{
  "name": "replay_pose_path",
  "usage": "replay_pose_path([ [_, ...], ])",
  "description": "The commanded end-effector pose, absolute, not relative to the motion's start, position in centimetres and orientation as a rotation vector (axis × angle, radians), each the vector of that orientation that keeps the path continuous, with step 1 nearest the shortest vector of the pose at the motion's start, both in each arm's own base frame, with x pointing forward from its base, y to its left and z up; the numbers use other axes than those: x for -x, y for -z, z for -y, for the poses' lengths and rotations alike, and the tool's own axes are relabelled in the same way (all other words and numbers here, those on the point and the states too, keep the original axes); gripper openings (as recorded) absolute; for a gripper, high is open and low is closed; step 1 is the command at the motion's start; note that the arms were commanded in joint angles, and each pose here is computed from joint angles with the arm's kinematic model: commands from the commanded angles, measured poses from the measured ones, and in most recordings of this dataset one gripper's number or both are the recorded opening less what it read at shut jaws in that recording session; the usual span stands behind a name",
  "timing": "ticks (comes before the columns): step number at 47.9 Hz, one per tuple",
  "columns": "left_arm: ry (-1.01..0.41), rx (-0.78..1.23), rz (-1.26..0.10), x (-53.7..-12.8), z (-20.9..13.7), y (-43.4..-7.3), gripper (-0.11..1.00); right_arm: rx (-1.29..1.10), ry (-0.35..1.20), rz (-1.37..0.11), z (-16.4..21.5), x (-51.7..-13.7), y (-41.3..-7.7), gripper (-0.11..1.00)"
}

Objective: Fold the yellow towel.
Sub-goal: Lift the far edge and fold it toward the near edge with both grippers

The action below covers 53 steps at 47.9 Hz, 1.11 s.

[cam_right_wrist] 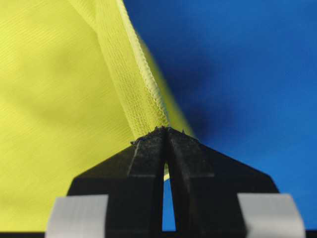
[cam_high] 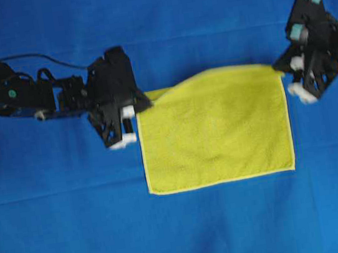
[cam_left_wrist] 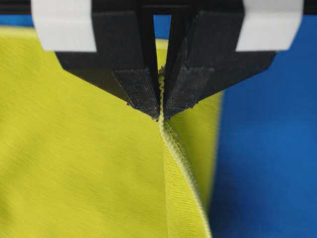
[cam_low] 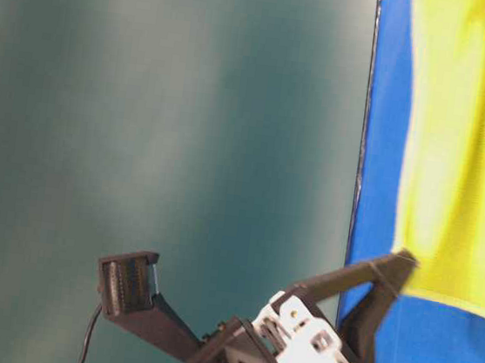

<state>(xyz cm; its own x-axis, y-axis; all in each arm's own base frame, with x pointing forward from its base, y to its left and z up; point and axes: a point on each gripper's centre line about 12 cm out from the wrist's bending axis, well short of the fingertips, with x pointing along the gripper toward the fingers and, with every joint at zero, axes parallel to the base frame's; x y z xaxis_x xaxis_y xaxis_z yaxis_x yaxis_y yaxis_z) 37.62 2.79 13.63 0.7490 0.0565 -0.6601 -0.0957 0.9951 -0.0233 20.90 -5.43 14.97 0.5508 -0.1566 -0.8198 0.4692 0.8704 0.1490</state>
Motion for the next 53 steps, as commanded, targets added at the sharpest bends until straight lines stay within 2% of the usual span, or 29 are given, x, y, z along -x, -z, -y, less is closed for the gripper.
replay_pose_path([
  [1,-0.039,0.044,-0.696,-37.8,-1.0,-14.6,0.01,-0.388,0.335,-0.913,3.8,-21.1,-15.4,0.01],
  [14,0.055,0.068,-0.705,-37.7,3.7,-14.2,0.01,-0.455,0.215,-0.955,-1.3,-21.4,-15.0,0.01],
  [29,0.125,0.078,-0.732,-37.3,7.2,-13.3,0.01,-0.487,0.151,-0.987,-4.3,-21.9,-14.6,0.01],
  [53,0.130,0.082,-0.707,-37.9,7.5,-12.8,0.01,-0.483,0.143,-1.005,-4.8,-22.5,-13.8,0.02],
])
